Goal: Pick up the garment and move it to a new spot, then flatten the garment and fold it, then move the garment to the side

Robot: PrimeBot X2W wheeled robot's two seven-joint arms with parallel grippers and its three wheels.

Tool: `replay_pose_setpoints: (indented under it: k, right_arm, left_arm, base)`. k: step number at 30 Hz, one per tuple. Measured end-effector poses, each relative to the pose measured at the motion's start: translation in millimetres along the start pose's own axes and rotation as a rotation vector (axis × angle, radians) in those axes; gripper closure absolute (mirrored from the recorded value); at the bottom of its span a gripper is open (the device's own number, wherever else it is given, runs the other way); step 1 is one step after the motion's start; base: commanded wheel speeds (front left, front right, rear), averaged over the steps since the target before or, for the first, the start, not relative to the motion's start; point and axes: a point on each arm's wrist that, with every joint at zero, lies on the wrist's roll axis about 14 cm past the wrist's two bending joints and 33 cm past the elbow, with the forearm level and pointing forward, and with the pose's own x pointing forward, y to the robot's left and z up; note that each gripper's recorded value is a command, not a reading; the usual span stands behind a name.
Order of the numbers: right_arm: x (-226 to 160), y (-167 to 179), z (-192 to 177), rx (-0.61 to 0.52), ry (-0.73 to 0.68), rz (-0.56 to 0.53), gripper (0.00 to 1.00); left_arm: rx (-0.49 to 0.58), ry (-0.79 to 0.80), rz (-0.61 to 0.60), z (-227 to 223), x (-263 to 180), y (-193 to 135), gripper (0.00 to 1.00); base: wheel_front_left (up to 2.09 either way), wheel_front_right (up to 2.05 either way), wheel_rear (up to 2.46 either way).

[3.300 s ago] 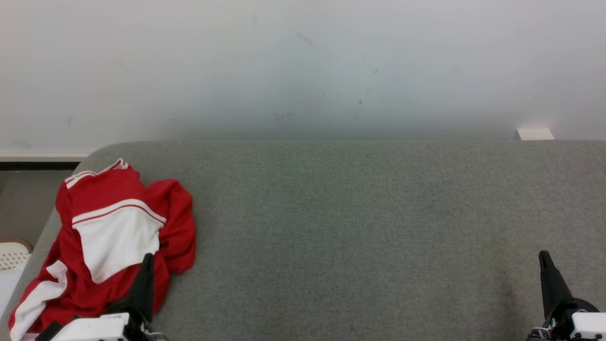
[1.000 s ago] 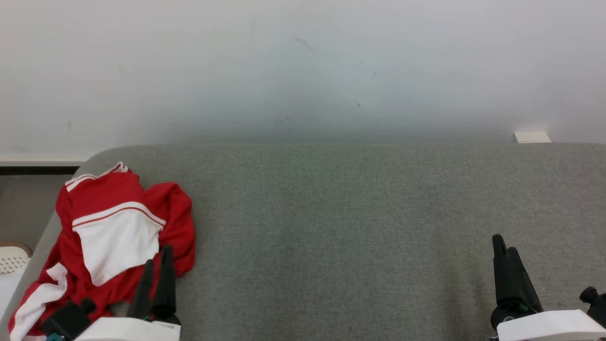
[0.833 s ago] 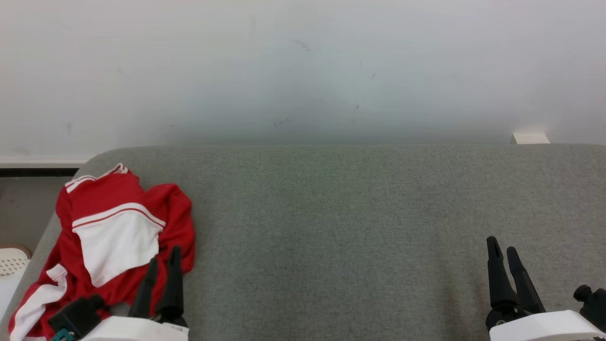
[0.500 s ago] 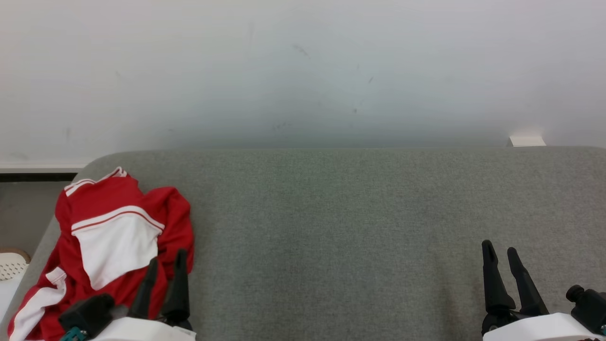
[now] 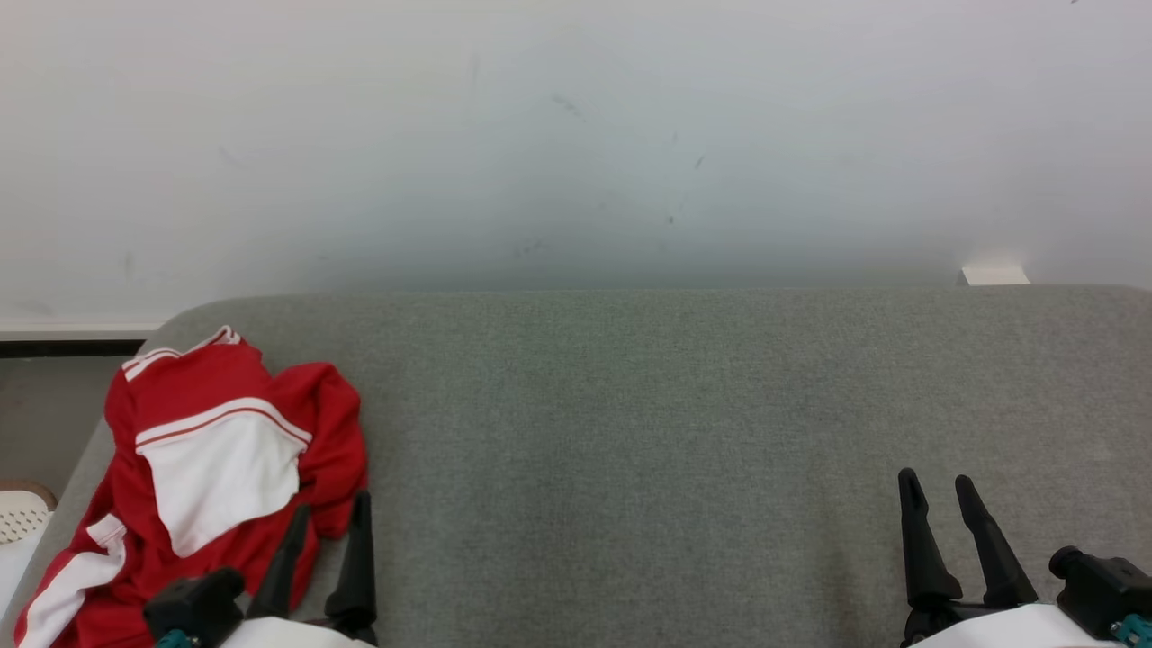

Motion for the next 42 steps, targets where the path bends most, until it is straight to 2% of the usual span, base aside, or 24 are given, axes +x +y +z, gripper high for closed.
replay_pose_setpoints:
  k: [19, 42]
  right_arm:
    - [-3.3, 1.4, -7.5, -0.129, 0.01, 0.02, 0.0]
    - [-8.0, 5.1, -6.2, -0.241, -0.009, 0.046, 0.0]
  left_arm:
    - [0.151, -0.026, -0.037, 2.3, -0.3, -6.2, 0.0]
    - [0.225, -0.037, -0.064, -1.0, -0.5, -10.6, 0.0]
  base:
    - [0.0, 0.0, 0.0]
    - [0.0, 0.0, 0.0]
